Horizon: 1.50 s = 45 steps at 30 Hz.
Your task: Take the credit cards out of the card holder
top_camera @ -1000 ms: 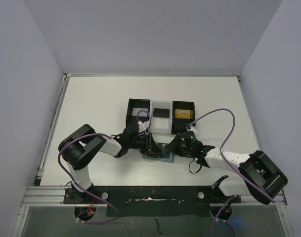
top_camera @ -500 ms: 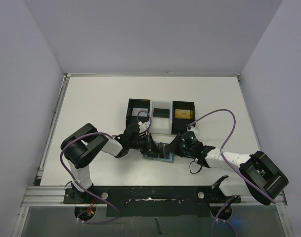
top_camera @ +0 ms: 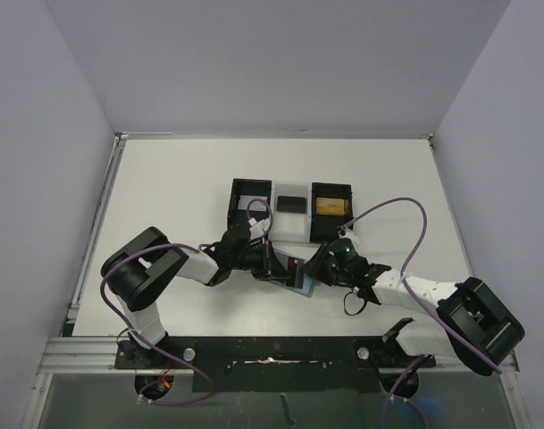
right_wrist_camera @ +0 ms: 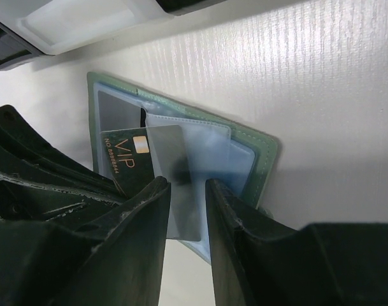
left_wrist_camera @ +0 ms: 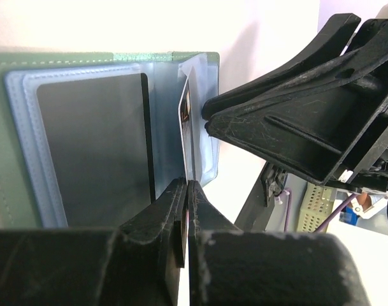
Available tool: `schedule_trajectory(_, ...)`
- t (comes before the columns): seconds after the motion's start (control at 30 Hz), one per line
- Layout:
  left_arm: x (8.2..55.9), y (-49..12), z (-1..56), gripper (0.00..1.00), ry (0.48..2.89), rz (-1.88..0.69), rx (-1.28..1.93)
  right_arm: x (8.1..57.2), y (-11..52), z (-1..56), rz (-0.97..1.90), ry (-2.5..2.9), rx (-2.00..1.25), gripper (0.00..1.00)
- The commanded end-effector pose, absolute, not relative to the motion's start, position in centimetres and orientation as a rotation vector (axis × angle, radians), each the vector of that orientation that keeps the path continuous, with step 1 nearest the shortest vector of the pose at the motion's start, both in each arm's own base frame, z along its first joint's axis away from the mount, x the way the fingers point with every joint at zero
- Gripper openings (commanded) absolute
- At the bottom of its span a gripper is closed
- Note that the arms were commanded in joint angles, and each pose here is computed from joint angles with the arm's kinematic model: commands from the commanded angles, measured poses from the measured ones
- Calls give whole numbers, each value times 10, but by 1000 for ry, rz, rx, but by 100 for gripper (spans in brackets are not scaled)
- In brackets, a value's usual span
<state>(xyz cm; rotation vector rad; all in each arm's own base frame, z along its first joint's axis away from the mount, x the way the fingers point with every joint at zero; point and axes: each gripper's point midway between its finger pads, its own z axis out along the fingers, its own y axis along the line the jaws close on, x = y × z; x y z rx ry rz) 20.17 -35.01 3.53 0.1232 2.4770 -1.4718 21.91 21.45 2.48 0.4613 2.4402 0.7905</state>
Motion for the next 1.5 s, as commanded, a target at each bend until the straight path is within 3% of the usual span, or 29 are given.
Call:
schedule_trajectory(0.0,200,-349,47,0,2433,-1456,189,219,209,31,730,2453,419,31)
schedule_trajectory(0.37,211,-349,56,0,2412,-1393,203,229,239,84,1001,2265,298,37)
schedule_trajectory(0.83,204,-328,57,0,2441,-1303,212,231,231,31,826,2446,387,39)
schedule_trajectory(1.2,221,-310,83,0,2293,-1203,165,243,233,96,941,2203,211,76)
schedule_trajectory(1.47,226,-299,136,0,2045,-1254,174,248,227,150,1036,1852,92,85)
